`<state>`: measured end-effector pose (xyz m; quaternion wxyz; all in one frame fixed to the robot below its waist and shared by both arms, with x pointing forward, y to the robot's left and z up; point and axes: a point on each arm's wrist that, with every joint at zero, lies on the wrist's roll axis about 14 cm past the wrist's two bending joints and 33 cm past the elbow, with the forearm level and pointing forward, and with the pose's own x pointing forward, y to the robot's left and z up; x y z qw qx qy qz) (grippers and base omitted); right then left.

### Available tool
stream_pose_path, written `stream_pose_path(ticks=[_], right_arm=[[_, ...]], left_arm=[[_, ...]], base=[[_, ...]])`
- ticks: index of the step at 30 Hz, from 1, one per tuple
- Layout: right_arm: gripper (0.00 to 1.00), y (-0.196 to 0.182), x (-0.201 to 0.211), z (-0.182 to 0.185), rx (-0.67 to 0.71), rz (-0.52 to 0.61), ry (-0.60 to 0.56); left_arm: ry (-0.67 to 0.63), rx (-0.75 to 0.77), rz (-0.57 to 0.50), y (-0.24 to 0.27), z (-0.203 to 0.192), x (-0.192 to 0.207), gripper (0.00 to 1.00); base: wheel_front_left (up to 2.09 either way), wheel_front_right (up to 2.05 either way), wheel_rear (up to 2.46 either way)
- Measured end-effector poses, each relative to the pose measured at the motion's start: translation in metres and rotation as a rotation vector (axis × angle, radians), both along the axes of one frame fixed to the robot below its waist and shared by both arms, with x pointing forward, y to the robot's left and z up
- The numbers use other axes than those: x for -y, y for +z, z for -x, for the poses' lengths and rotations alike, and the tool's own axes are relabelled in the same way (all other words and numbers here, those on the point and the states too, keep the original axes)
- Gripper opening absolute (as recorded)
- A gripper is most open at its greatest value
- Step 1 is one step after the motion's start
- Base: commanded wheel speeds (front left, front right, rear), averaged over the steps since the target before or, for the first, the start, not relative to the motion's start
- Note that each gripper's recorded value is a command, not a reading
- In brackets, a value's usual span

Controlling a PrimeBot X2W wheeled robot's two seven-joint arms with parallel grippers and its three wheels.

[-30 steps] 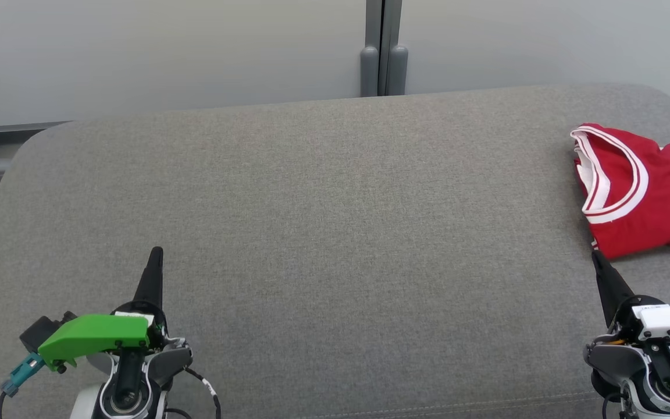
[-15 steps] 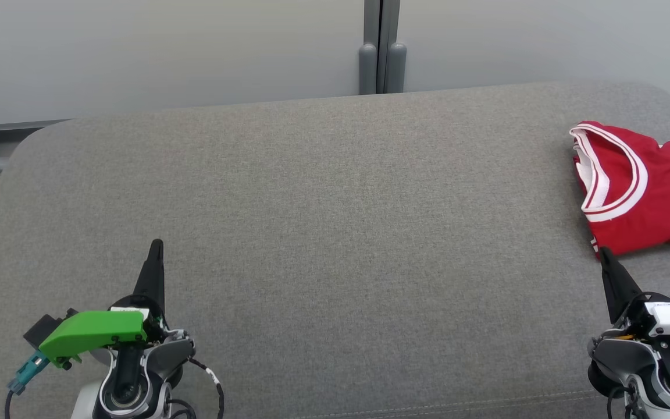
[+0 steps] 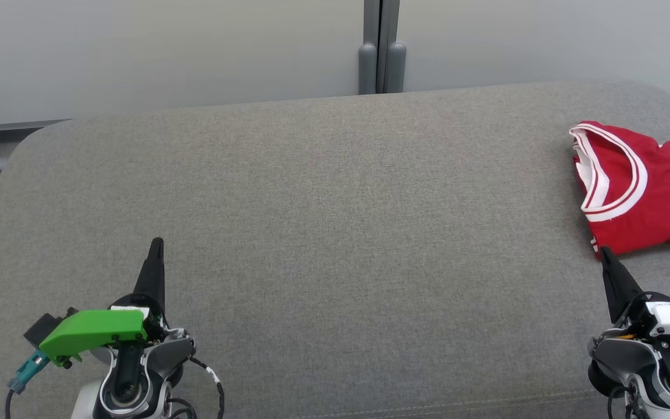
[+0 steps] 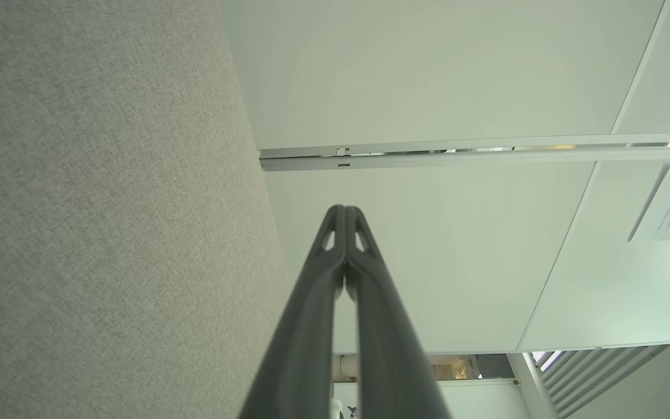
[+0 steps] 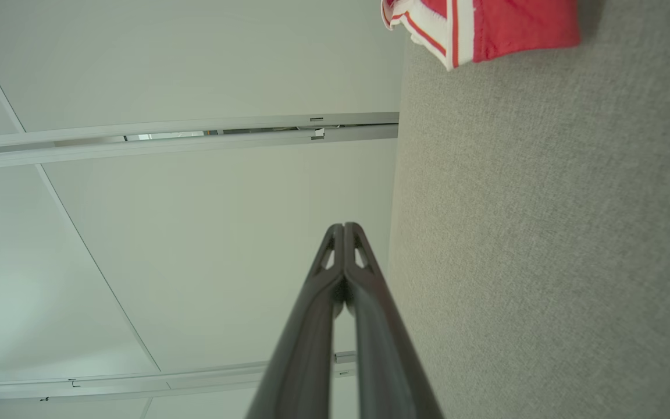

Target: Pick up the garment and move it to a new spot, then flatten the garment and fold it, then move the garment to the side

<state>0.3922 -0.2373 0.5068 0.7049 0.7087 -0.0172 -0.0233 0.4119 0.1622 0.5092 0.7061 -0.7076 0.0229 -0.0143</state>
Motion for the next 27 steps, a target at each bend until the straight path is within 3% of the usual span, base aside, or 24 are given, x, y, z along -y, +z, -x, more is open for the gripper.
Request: stream_pose_path(ticks=[27], right_arm=[[0.00,0.0000,0.0000,0.0000,0.000,-0.001,0.001]], left_arm=[[0.000,0.000,0.000,0.0000,0.0000,0.0002,0.00]], base=[[0.00,0.00,0.00]])
